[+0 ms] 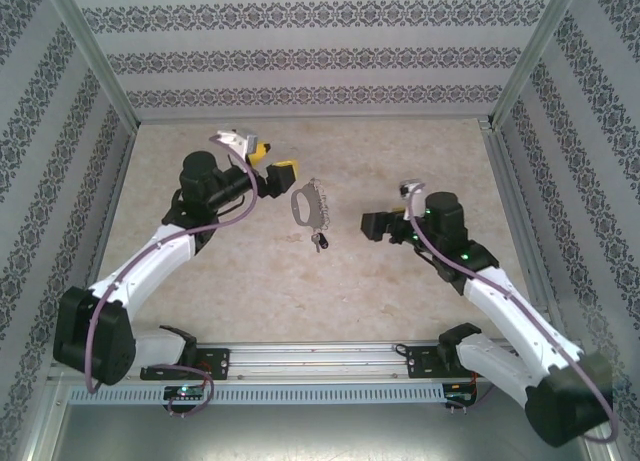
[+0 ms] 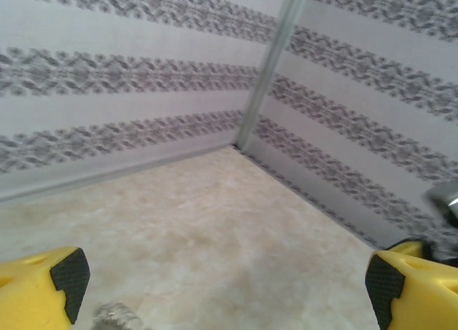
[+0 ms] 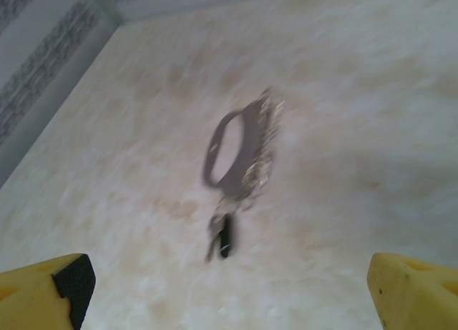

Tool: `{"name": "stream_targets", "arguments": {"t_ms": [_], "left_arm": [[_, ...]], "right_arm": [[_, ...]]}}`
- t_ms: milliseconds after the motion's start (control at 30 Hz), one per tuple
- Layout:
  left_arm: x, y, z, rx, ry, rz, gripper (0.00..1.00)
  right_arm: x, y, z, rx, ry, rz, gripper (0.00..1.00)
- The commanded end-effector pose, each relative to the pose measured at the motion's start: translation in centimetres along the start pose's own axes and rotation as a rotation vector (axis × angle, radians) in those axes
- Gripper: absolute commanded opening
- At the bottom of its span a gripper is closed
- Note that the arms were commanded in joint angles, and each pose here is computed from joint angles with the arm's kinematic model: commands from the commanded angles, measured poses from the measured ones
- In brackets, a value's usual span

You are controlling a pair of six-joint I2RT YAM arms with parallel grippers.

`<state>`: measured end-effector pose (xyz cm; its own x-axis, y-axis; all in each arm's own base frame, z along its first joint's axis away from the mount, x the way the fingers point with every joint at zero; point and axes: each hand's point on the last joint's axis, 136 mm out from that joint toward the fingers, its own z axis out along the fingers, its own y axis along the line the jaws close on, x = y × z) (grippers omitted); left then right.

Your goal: Put the keys on the keyring

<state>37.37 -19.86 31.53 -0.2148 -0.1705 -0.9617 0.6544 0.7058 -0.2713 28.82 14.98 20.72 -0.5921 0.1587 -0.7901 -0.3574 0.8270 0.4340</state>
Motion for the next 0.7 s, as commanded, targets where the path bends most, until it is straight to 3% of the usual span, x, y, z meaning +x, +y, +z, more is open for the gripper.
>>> {"name": "stream_targets", "arguments": {"t_ms": [0, 100, 333, 500, 667], "left_arm": [[-0.7, 2.4, -2.0, -0.173, -0.1, 0.131, 1.0], [-0.1, 4.1, -3.9, -0.3, -0.143, 0.218, 1.0], [1.5, 10.8, -6.7, -0.67, -0.093, 0.357, 1.0], [4.4, 15.5, -7.5, -0.798, -0.035, 0.355, 1.0], [8.4, 18.2, -9.0, -0.909, 0.039, 0.349, 1.0]], "right_arm": [[-1.6, -5.7, -2.1, 0.268, -0.147, 0.058, 0.98], [-3.7, -9.3, -4.4, 0.467, -0.271, 0.065, 0.98], [-4.6, -17.8, -7.9, 0.888, -0.516, 0.137, 0.98], [-4.5, -20.9, -5.9, 1.034, -0.389, 0.009, 0.98], [-3.6, -23.0, -3.8, 1.09, -0.37, -0.062, 0.98]]}}
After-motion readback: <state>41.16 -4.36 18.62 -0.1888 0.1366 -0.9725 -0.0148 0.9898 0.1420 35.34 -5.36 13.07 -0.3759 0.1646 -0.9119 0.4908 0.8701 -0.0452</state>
